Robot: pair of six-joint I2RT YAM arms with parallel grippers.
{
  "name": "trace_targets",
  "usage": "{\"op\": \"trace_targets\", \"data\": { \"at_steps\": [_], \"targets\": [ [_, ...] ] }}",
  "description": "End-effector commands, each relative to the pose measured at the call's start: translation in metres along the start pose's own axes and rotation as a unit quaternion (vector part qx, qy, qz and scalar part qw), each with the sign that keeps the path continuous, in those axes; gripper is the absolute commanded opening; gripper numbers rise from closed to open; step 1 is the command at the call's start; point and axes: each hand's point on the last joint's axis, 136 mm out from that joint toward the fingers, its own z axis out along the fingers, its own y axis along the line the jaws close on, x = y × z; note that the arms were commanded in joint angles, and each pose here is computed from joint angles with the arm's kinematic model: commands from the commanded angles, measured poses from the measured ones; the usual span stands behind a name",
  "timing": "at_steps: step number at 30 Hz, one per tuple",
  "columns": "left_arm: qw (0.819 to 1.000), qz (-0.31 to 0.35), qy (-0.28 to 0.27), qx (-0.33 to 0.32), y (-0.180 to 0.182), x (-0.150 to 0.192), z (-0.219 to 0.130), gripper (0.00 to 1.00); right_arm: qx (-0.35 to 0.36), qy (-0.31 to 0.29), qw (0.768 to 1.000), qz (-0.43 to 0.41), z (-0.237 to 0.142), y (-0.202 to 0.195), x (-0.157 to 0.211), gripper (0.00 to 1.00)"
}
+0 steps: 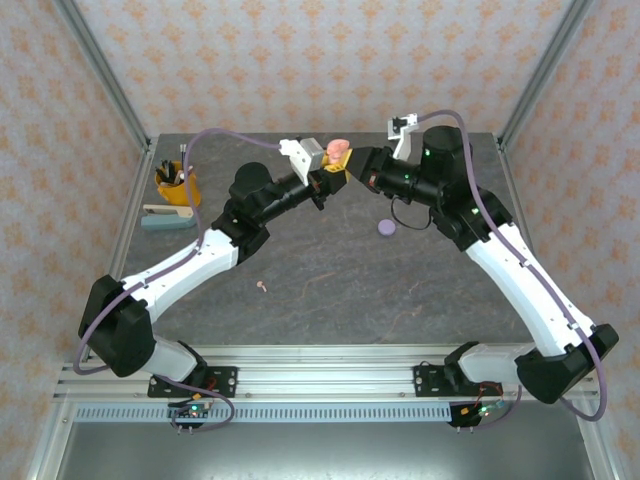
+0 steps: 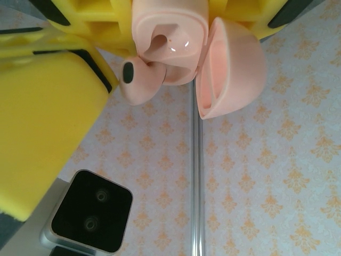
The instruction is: Insert wireless bluetooth earbuds into charging case
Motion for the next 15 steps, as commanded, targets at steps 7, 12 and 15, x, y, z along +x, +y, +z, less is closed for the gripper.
{"op": "trace_targets", "data": {
  "at_steps": [7, 12, 15],
  "targets": [
    [1.0, 0.016, -0.022, 0.005, -0.005, -0.018, 0.002, 0.01, 0.036, -0.025, 0.998, -0.044, -0.01, -0.004, -0.015, 0.14],
    [1.0, 0.013, -0.022, 0.01, -0.007, -0.016, 0.0, 0.01, 0.033, -0.04, 0.998, -0.041, -0.01, -0.006, -0.028, 0.14],
    [1.0, 0.01, -0.021, 0.012, -0.007, -0.015, 0.0, 0.01, 0.025, -0.037, 0.998, -0.04, -0.006, -0.003, -0.03, 0.14]
  ]
}}
